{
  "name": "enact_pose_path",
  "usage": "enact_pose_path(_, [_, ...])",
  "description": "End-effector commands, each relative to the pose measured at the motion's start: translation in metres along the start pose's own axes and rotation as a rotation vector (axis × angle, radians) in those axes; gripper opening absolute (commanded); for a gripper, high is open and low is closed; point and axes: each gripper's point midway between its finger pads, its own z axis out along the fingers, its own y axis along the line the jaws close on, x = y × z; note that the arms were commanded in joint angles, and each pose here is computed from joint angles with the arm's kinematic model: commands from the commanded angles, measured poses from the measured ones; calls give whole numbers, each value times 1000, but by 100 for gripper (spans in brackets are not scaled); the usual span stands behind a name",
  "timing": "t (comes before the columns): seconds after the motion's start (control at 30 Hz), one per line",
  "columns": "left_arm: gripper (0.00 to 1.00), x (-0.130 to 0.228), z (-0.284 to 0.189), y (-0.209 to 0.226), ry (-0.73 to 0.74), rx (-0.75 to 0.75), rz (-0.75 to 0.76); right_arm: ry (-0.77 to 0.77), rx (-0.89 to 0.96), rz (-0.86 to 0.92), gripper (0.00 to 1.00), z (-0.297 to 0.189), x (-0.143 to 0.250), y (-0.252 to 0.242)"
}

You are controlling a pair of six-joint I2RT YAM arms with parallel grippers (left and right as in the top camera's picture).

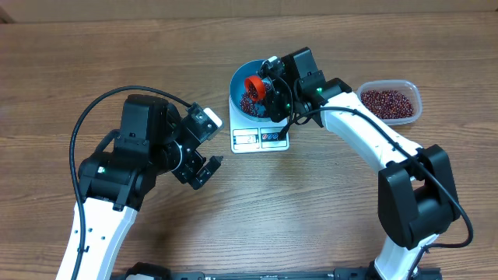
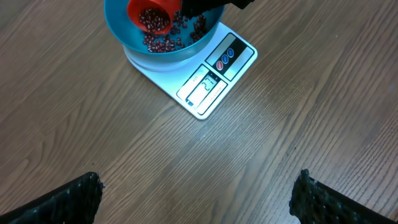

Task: Scoop item into bowl and weigh 150g on scale
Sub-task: 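Shake the tilted scoop over the bowl with the right gripper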

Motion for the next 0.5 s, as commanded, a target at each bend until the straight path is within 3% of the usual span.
enact_pose_path(0.0, [100, -7, -5, 5, -19, -17, -8, -56, -40, -16, 4, -8, -19, 10])
enact_pose_path(0.47, [100, -7, -5, 5, -19, -17, -8, -95, -146, -29, 4, -11, -28, 28])
